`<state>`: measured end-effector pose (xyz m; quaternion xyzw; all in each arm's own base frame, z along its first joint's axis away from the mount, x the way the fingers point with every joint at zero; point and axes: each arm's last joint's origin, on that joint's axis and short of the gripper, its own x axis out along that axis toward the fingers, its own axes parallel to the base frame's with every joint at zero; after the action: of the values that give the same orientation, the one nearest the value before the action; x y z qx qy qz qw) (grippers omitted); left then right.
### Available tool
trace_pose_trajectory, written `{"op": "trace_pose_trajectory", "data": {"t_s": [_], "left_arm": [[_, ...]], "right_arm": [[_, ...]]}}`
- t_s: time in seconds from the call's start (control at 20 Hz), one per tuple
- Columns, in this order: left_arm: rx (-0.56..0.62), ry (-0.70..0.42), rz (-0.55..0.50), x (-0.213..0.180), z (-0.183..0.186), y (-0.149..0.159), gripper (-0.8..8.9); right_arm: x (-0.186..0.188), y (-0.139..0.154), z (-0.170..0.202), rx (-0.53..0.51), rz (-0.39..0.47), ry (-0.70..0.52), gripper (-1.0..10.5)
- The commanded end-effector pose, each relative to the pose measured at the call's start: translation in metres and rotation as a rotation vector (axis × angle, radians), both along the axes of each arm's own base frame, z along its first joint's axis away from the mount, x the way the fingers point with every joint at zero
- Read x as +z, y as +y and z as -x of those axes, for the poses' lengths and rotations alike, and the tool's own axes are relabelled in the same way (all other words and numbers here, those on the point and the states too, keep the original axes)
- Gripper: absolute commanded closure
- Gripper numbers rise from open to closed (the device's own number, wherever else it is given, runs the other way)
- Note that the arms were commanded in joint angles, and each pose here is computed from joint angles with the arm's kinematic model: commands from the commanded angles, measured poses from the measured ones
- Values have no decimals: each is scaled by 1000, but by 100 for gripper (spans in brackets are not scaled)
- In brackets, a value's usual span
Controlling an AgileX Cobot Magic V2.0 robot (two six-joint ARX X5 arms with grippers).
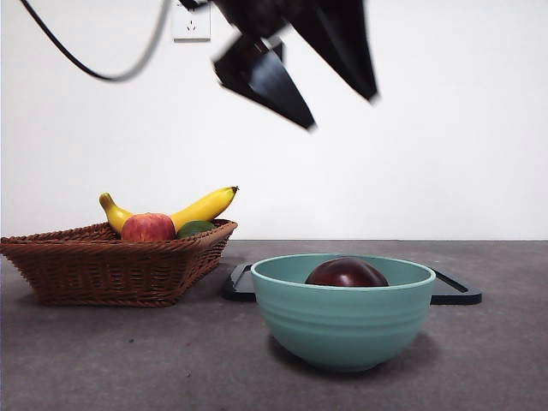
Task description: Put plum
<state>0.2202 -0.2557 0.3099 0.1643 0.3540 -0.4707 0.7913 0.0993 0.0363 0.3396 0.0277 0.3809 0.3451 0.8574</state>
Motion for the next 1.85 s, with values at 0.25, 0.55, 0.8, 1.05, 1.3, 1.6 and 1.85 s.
{"op": "trace_pose_trajectory", "data": {"t_s": [0.25, 0.55, 0.8, 1.05, 1.3, 1.6, 1.85], "left_arm": [[185, -94, 122, 57, -4, 69, 408], [296, -40, 118, 70, 5, 123, 408], [259, 64, 147, 43, 30, 143, 408], [119, 265, 211, 0, 62, 153, 408], [54, 336, 195, -8, 74, 157, 410], [53, 332, 198, -8, 74, 157, 410], [53, 331, 198, -8, 74, 157, 410]], "right_arm": [[6, 1, -1, 4, -6, -28, 590], [7, 1, -2, 4, -11, -51, 590], [8, 2, -7, 4, -14, -64, 590], [4, 4, -17, 4, -5, -22, 590], [-1, 7, -26, 9, 5, 29, 590], [-7, 11, -27, 35, 14, 67, 590], [-26, 17, -34, 35, 6, 137, 591]]}}
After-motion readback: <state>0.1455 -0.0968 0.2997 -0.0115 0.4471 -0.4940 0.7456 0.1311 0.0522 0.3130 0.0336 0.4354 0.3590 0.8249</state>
